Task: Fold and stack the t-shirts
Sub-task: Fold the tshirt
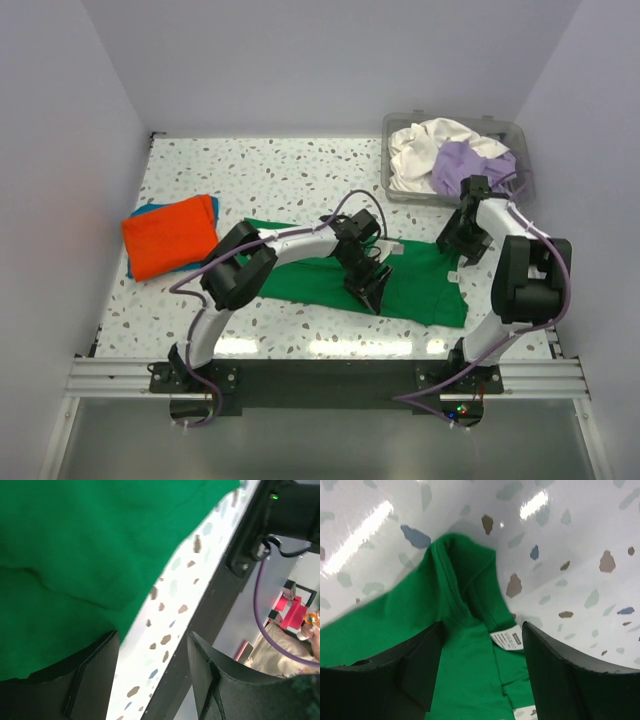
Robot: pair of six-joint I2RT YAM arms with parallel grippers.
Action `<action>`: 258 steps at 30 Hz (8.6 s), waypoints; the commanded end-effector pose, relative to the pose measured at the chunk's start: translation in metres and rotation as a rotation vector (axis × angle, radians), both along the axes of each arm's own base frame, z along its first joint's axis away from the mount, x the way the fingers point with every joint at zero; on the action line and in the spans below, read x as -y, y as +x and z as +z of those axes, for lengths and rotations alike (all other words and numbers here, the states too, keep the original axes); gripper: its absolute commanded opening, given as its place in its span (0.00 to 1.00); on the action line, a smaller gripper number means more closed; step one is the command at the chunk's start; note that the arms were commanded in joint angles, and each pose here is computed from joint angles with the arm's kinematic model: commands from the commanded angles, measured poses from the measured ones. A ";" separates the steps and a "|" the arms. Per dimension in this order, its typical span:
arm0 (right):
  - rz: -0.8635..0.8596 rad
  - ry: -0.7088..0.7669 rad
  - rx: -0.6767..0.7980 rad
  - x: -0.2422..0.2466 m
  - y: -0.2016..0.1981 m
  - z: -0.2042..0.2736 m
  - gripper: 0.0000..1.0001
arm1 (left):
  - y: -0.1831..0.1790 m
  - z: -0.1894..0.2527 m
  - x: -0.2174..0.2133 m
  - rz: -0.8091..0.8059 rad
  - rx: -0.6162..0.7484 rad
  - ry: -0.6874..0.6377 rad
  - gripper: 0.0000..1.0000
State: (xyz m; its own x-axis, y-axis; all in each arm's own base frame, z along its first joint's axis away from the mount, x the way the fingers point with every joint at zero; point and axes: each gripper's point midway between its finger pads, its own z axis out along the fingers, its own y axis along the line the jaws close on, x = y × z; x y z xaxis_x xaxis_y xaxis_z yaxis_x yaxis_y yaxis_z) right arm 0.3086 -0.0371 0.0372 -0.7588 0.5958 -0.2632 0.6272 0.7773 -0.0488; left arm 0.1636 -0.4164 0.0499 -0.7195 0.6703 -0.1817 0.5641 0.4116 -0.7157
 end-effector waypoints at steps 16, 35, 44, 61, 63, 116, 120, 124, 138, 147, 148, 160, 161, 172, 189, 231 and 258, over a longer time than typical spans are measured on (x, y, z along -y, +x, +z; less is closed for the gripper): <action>0.011 -0.044 0.005 0.004 -0.054 0.023 0.76 | 0.039 -0.005 0.013 0.159 0.093 0.066 0.60; 0.050 0.154 -0.036 -0.036 -0.099 0.012 0.57 | 0.047 0.015 0.023 0.181 0.116 0.021 0.56; 0.108 0.218 -0.095 -0.057 -0.124 0.004 0.49 | 0.050 -0.001 0.028 0.185 0.095 0.049 0.54; 0.145 0.220 -0.150 -0.086 -0.156 -0.005 0.45 | 0.051 -0.017 0.018 0.198 0.089 0.141 0.41; 0.144 0.219 -0.162 -0.085 -0.162 -0.006 0.44 | 0.053 -0.015 0.017 0.205 0.096 0.144 0.39; 0.214 0.418 -0.174 -0.125 -0.159 0.011 0.00 | 0.073 0.017 -0.030 0.314 0.181 0.208 0.00; 0.223 0.428 -0.186 -0.129 -0.160 0.009 0.00 | 0.075 0.016 -0.033 0.319 0.177 0.215 0.00; 0.231 0.425 -0.193 -0.131 -0.159 0.007 0.00 | 0.077 0.014 -0.037 0.324 0.173 0.227 0.00; 0.247 0.146 -0.057 -0.091 -0.086 0.050 0.66 | 0.098 0.035 -0.044 0.371 0.227 0.202 0.53; 0.122 0.067 0.085 -0.025 -0.008 0.052 0.59 | 0.172 0.040 -0.128 0.594 0.309 0.249 0.54; 0.109 0.056 0.102 -0.019 0.000 0.052 0.58 | 0.183 0.039 -0.145 0.634 0.307 0.263 0.54; 0.034 0.061 0.121 0.006 0.037 0.009 0.45 | 0.230 0.013 -0.223 0.791 0.348 0.320 0.54; 0.031 0.055 0.120 0.008 0.039 0.008 0.45 | 0.233 0.010 -0.224 0.798 0.347 0.321 0.54; 0.010 -0.037 0.001 0.028 0.030 -0.018 0.11 | 0.239 -0.058 -0.265 0.882 0.290 0.416 0.52; 0.010 -0.164 -0.046 0.060 0.020 -0.004 0.49 | 0.263 -0.060 -0.268 0.901 0.323 0.367 0.52; 0.107 0.074 0.002 0.014 0.012 -0.011 0.21 | 0.261 -0.013 -0.253 0.865 0.358 0.257 0.53; 0.123 -0.046 0.058 0.036 0.026 0.044 0.58 | 0.268 0.039 -0.256 0.880 0.488 0.215 0.57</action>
